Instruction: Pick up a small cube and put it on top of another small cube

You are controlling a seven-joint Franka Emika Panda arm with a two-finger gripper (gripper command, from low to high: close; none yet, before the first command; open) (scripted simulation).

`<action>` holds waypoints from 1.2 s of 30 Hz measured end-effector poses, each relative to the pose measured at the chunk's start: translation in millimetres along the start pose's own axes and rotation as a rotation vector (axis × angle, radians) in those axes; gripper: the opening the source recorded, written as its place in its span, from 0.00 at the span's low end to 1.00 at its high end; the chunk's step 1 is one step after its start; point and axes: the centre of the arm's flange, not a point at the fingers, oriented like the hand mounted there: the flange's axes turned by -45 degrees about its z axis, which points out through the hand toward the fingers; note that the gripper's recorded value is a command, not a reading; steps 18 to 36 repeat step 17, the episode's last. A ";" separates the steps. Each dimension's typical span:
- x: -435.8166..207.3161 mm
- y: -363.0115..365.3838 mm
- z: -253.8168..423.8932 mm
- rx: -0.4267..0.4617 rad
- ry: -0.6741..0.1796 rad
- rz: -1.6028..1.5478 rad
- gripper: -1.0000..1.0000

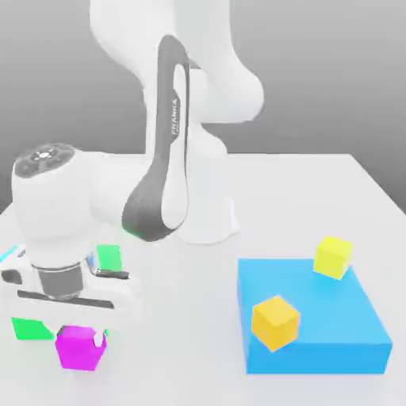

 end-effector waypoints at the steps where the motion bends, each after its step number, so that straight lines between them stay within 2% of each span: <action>1: -2.9 10.6 -12.3 0.005 0.000 0.042 0.00; 10: -66.1 117.8 -119.2 -0.001 0.003 0.473 0.00; 14: -73.1 126.2 -82.9 -0.005 0.004 0.513 0.00; 15: -74.0 126.6 -71.5 -0.007 0.003 0.514 1.00; 36: -74.0 126.5 -71.5 -0.007 0.003 0.514 1.00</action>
